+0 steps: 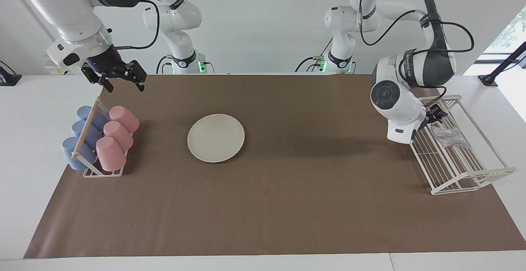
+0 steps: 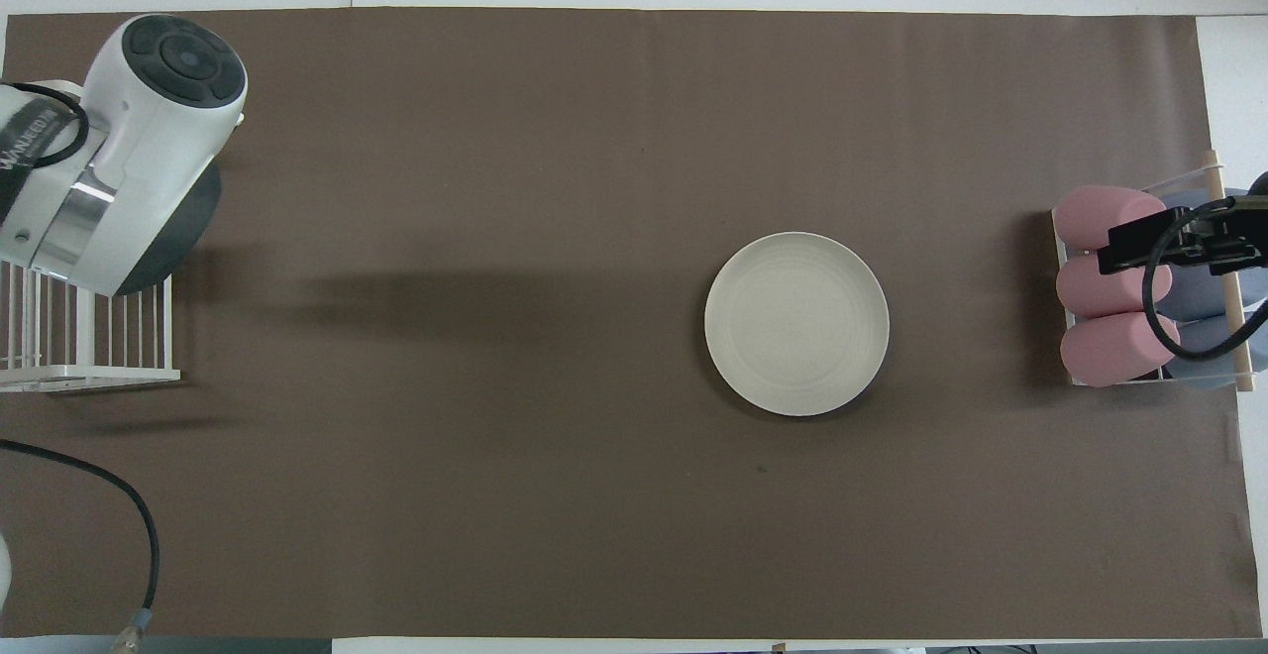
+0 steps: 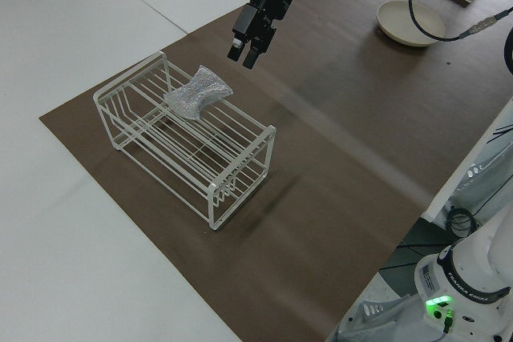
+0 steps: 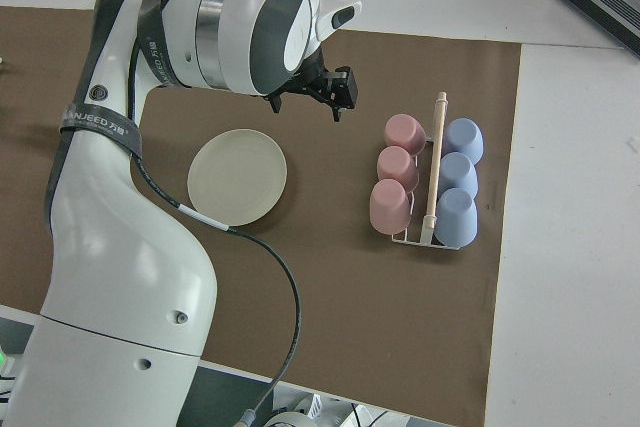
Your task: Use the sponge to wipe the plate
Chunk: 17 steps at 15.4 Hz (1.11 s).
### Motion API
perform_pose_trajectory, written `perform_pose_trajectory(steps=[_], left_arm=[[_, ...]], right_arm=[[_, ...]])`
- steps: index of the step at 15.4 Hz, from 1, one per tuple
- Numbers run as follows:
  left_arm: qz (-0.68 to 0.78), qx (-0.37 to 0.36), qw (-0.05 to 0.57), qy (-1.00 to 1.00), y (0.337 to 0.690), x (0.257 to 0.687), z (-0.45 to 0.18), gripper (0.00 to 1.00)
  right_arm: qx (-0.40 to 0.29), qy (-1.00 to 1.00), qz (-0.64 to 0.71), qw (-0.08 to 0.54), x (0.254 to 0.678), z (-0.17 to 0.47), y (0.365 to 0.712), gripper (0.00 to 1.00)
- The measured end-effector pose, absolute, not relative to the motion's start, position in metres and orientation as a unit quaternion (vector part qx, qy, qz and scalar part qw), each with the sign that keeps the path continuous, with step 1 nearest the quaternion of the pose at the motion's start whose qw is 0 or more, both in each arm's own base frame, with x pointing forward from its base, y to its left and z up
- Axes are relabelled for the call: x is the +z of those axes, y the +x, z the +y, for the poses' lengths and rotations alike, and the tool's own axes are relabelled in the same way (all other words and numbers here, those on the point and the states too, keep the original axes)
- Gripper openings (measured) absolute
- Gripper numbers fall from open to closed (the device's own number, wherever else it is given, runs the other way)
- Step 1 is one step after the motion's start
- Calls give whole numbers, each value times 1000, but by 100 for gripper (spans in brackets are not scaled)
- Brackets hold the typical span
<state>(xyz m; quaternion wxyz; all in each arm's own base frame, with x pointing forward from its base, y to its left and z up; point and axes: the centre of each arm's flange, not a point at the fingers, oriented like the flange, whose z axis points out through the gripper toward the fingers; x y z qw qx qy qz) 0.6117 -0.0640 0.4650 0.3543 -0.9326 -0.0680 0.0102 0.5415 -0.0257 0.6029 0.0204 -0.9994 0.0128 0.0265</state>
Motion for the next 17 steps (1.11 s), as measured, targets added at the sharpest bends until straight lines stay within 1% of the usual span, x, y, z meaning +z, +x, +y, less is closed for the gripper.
perform_pose_trajectory(steps=[2,4,6,8,10,13,15,17], left_arm=[[-90,5,288,-953,605,496,-71,100],[-117,6,209,-971,601,523,-72,100],[-124,12,127,-984,595,549,-59,100],[-122,12,70,-990,581,579,-46,100],[-117,16,41,-992,563,604,-41,100],[-68,33,26,-997,536,629,-48,100],[-22,44,16,-999,529,630,-53,100],[0,45,11,-999,528,622,-54,100]], right_arm=[[26,-999,13,20,603,-26,542,100],[26,-999,13,20,603,-26,542,100],[25,-999,18,20,603,-26,542,100],[25,-999,27,20,603,-25,542,100],[25,-999,31,20,603,-25,542,100],[25,-999,31,20,603,-25,542,100],[25,-999,31,20,603,-25,542,100],[25,-999,31,20,603,-25,542,100]])
